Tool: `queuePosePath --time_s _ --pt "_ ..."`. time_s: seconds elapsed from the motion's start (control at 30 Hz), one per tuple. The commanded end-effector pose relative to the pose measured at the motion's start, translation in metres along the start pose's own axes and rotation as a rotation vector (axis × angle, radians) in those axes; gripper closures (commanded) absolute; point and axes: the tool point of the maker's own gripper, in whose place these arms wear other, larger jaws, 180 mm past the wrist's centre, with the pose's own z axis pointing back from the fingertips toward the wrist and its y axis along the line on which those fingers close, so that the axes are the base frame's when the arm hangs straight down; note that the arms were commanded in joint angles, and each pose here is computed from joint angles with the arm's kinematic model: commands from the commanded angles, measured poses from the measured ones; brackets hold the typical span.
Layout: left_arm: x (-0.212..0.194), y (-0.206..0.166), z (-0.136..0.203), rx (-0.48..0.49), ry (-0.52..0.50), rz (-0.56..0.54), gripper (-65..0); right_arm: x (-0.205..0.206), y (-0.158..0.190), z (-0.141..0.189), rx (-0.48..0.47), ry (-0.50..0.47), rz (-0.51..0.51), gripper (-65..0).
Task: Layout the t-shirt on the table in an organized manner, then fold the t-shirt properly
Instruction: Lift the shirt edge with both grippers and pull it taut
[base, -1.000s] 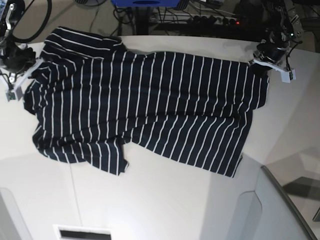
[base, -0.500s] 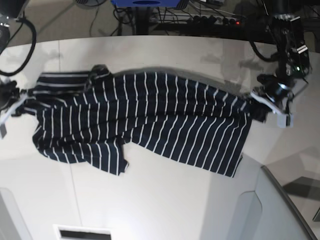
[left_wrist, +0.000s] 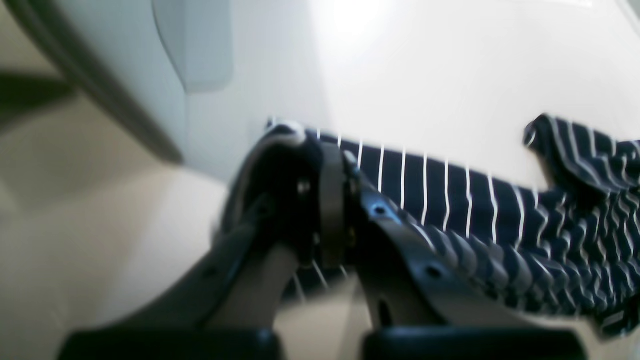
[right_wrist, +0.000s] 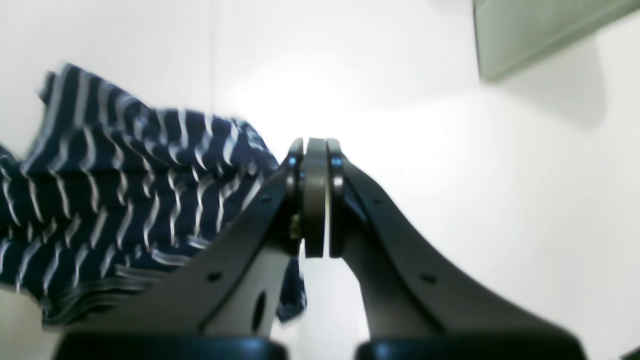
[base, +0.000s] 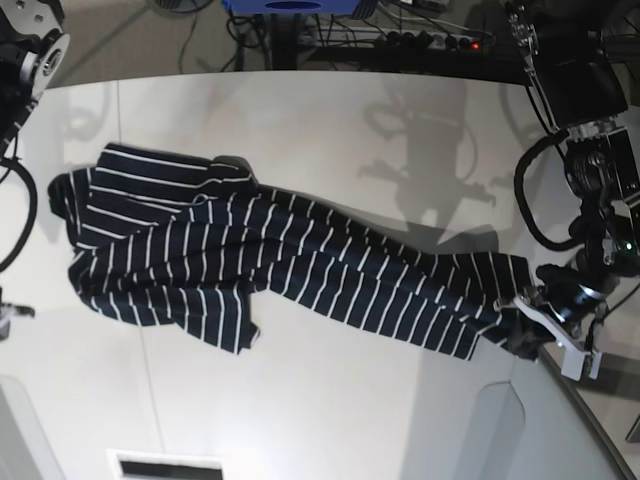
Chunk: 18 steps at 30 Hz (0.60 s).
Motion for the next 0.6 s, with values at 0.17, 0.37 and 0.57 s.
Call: queuePosePath --time_s 0.17,0.37,0.57 --pt "-0.052 -0.002 0.013 0.0 0.051 0.028 0.0 -0.093 0.031 -0.011 0.075 0.12 -0.181 -14.4" --pt "-0.07 0.001 0.019 0.009 0.074 0.034 0.0 -0.11 0.068 -0.022 0.173 0.087 -0.144 -33.2" --pt "-0.071 0.004 0.02 0.016 0.078 0.039 0.0 -0.127 0.074 -0.036 0.209 0.146 -0.182 -27.2"
